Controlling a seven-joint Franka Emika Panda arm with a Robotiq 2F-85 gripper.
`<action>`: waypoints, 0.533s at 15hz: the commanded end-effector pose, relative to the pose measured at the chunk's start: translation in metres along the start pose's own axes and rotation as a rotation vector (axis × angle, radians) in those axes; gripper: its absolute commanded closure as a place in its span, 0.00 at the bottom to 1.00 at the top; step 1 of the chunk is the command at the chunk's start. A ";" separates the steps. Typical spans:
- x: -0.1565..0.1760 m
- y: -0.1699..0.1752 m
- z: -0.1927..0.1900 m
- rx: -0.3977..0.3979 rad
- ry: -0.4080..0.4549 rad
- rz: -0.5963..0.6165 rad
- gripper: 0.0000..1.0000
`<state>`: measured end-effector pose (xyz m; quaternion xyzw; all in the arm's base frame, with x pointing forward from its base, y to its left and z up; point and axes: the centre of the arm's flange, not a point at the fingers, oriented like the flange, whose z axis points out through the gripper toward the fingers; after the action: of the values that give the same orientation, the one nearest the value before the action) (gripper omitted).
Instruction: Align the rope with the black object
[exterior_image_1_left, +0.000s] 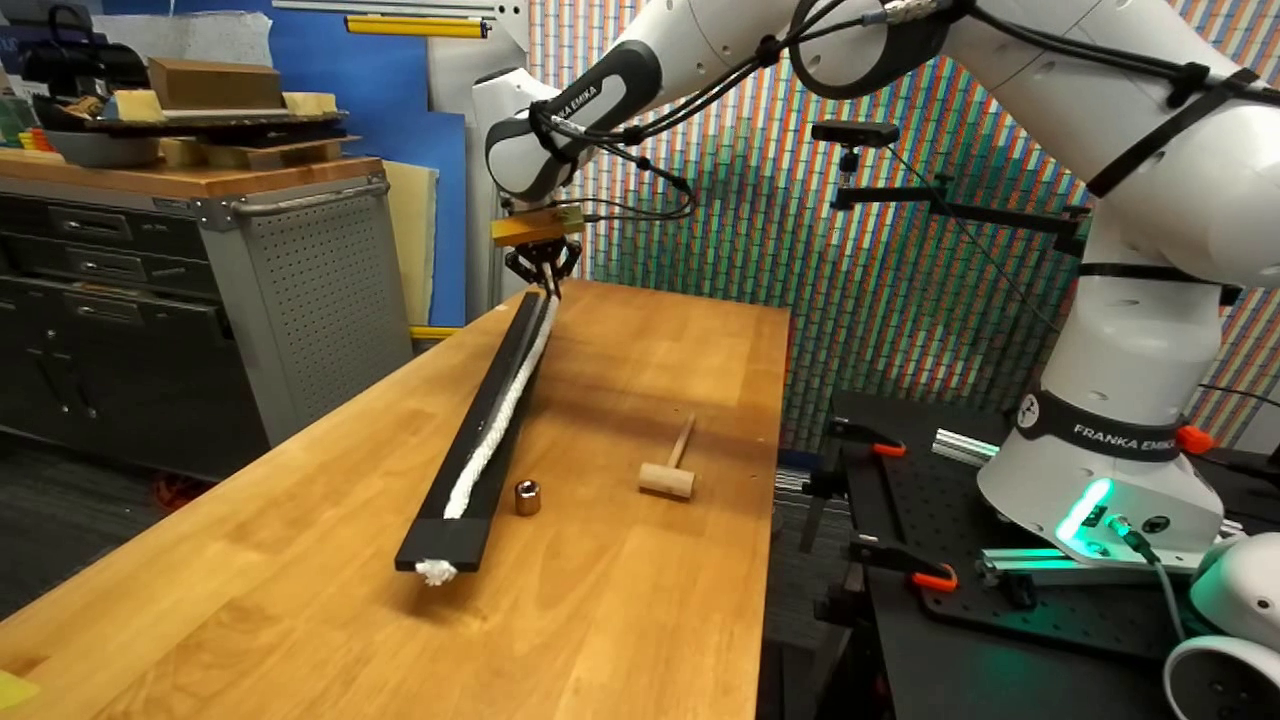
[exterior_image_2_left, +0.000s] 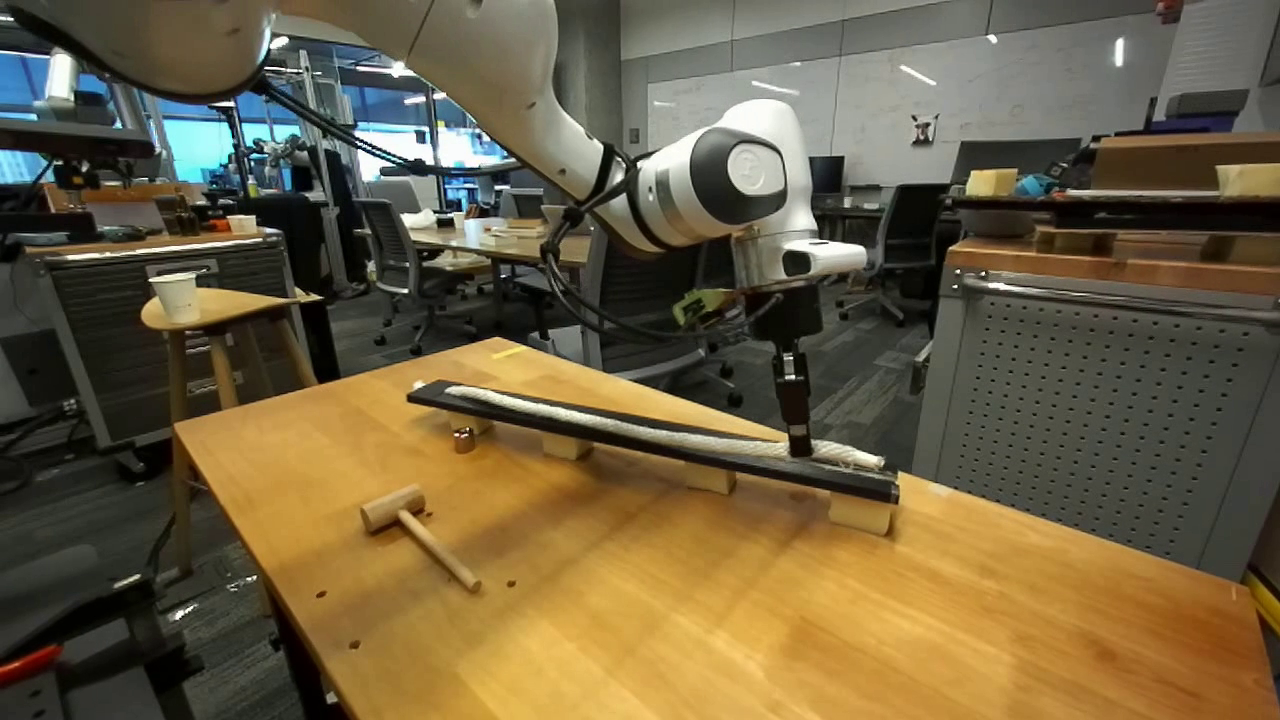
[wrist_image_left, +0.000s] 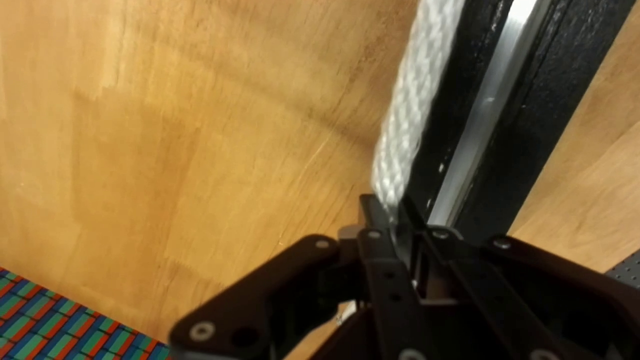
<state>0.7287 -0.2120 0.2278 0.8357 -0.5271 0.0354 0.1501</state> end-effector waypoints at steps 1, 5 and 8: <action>0.016 -0.017 0.002 -0.002 0.066 0.032 0.97; 0.018 -0.022 0.006 0.016 0.071 0.057 0.97; 0.018 -0.026 0.007 0.031 0.077 0.074 0.97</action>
<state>0.7405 -0.2095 0.2188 0.8256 -0.5413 0.0525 0.1500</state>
